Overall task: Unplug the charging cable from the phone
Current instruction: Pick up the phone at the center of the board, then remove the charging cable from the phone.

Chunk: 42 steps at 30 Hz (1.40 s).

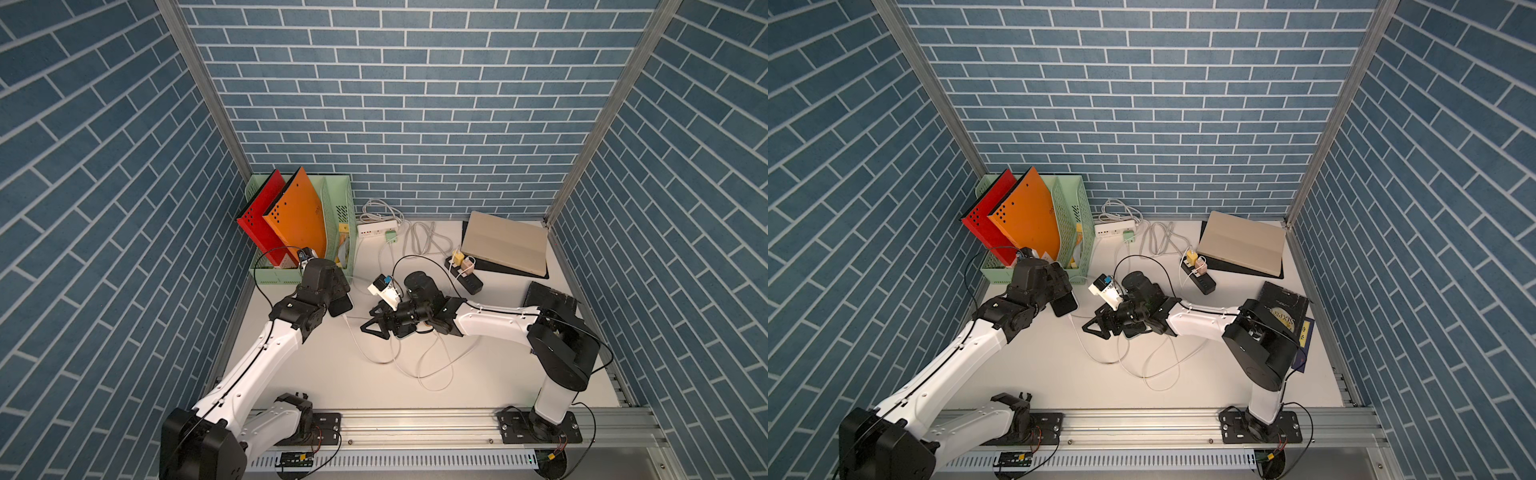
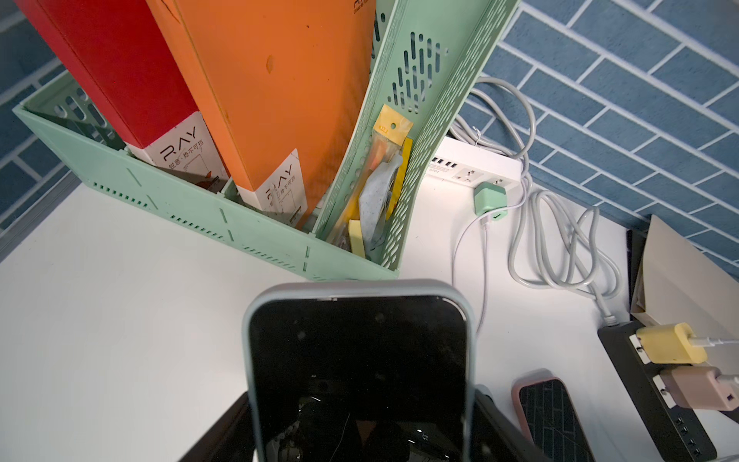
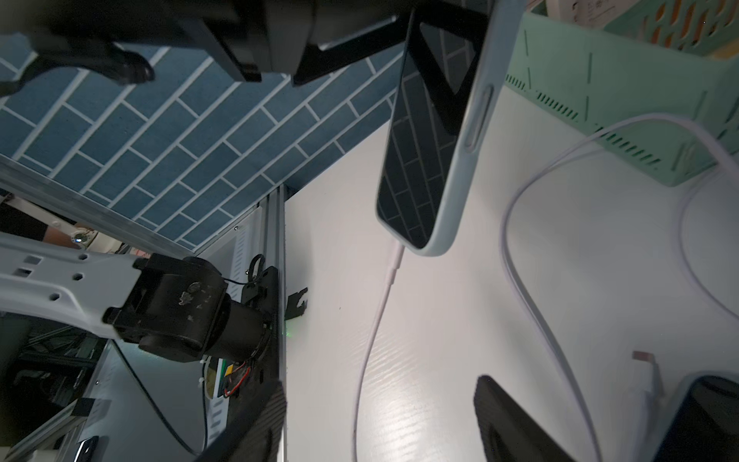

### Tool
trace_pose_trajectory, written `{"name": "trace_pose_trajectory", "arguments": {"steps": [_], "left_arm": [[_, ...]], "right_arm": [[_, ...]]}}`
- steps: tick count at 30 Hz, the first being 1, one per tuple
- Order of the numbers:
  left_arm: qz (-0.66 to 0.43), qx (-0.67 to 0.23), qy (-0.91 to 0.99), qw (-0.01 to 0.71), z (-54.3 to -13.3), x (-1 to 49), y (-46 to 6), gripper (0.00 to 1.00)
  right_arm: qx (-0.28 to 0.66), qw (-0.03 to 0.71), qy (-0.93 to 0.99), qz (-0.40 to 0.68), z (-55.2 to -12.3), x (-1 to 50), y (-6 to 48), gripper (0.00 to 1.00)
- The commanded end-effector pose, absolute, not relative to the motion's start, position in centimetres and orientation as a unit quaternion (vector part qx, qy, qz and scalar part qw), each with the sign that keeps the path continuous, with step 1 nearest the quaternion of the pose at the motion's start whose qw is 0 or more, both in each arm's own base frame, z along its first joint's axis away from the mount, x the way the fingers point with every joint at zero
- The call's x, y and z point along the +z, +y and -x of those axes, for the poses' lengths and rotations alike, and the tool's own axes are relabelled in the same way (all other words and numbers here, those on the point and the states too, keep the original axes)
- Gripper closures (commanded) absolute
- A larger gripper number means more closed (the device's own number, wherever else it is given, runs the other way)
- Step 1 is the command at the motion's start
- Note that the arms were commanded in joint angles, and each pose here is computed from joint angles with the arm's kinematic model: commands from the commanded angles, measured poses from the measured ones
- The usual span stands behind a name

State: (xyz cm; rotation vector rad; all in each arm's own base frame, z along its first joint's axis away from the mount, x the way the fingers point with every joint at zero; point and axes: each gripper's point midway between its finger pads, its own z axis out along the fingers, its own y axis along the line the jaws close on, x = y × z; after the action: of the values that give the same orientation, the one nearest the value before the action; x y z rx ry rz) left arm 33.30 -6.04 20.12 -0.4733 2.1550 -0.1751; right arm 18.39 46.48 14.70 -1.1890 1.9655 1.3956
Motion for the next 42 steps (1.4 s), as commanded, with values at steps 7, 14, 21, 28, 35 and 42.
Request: {"name": "trace_pose_trajectory", "arguments": {"steps": [7, 14, 21, 28, 35, 42], "left_arm": [[0.192, -0.098, 0.842, 0.495, -34.5, 23.5, -6.6, 1.00], [0.195, -0.098, 0.841, 0.495, -34.4, 23.3, -6.5, 1.00], [0.195, -0.097, 0.840, 0.496, -34.3, 23.5, -6.4, 1.00], [0.196, -0.097, 0.840, 0.496, -34.3, 23.5, -6.3, 1.00], [0.199, -0.096, 0.838, 0.499, -34.2, 23.6, -6.2, 1.00], [0.201, -0.095, 0.835, 0.504, -34.0, 24.0, -6.0, 1.00]], "right_arm": [[0.550, 0.158, 0.690, 0.443, -16.0, 13.7, 48.7, 0.31], [0.558, 0.152, 0.679, 0.452, -16.2, 13.6, 49.9, 0.39], [0.558, 0.157, 0.677, 0.453, -16.8, 13.5, 50.8, 0.58], [0.554, 0.159, 0.683, 0.449, -17.2, 13.1, 51.0, 0.74], [0.544, 0.157, 0.695, 0.443, -17.6, 12.4, 51.1, 0.85], [0.538, 0.155, 0.703, 0.439, -17.8, 11.9, 50.9, 0.96]]}}
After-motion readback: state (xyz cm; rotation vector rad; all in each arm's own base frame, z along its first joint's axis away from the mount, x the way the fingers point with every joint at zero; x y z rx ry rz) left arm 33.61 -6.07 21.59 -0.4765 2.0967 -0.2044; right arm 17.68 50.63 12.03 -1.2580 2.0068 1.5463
